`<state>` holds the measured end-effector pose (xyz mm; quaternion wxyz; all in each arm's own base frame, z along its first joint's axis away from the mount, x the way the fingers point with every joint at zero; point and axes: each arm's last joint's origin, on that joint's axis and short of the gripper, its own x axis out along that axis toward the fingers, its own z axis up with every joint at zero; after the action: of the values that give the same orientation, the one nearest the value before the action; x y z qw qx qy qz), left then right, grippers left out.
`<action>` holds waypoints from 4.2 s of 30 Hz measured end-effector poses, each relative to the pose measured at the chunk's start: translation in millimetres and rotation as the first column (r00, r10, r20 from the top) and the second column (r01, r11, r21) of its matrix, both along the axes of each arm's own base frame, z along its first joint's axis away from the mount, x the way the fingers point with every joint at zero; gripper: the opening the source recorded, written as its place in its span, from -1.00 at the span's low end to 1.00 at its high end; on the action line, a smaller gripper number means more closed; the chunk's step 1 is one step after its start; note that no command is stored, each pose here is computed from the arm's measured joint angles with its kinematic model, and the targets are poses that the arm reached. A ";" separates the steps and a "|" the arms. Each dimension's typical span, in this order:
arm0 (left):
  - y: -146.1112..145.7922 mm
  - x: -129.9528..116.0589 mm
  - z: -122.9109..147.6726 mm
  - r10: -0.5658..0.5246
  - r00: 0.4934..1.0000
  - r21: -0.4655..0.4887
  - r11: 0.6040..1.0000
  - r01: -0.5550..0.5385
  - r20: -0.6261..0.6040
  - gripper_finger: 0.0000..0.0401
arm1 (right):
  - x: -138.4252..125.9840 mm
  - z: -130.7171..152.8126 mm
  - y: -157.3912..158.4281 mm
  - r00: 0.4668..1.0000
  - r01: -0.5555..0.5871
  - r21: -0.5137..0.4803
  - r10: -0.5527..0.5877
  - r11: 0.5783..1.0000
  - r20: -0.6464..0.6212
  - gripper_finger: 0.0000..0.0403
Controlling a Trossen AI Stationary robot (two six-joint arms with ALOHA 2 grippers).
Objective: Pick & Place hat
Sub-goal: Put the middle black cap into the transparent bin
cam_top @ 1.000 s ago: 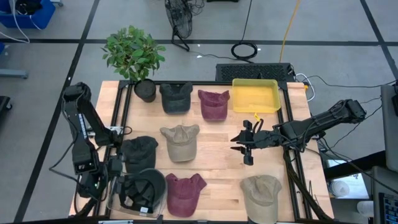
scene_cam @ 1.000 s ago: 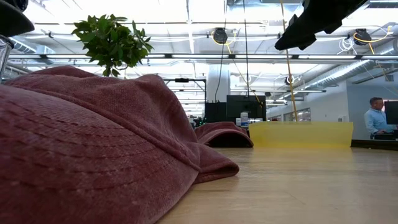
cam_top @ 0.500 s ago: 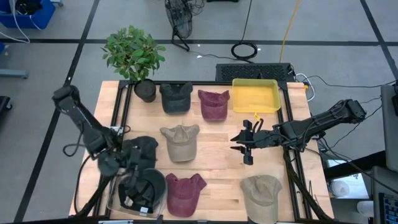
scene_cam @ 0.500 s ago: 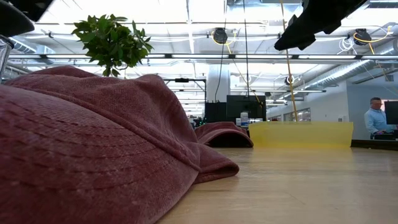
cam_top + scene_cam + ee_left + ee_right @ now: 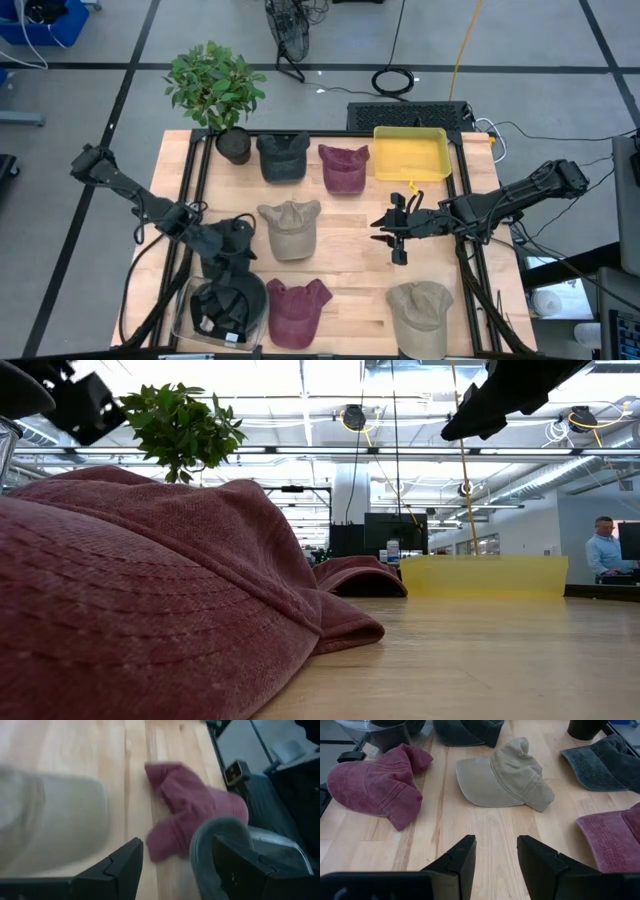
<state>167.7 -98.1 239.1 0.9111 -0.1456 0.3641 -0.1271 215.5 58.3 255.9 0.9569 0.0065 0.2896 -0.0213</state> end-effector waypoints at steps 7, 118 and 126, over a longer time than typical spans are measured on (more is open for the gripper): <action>-3.3 -1.4 -4.0 -0.067 0.992 -0.122 0.991 0.054 -0.109 0.18 | 0.0 0.0 0.0 1.000 0.000 0.000 0.000 1.000 0.000 -0.36; -111.2 -120.5 2.7 -0.162 0.987 -0.374 0.916 0.148 -0.007 -0.48 | -1.6 -20.6 -0.6 1.000 -0.013 -0.013 0.013 1.000 0.027 -0.36; -114.2 -119.0 -2.6 -0.143 0.990 -0.340 0.931 0.134 0.000 -0.48 | -1.6 -20.6 -0.6 1.000 -0.011 -0.010 0.011 1.000 0.027 -0.36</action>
<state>48.7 -212.3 236.5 0.8567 -0.2757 0.3573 -0.2500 213.9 57.7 235.3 0.9608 0.0005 0.2766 -0.0175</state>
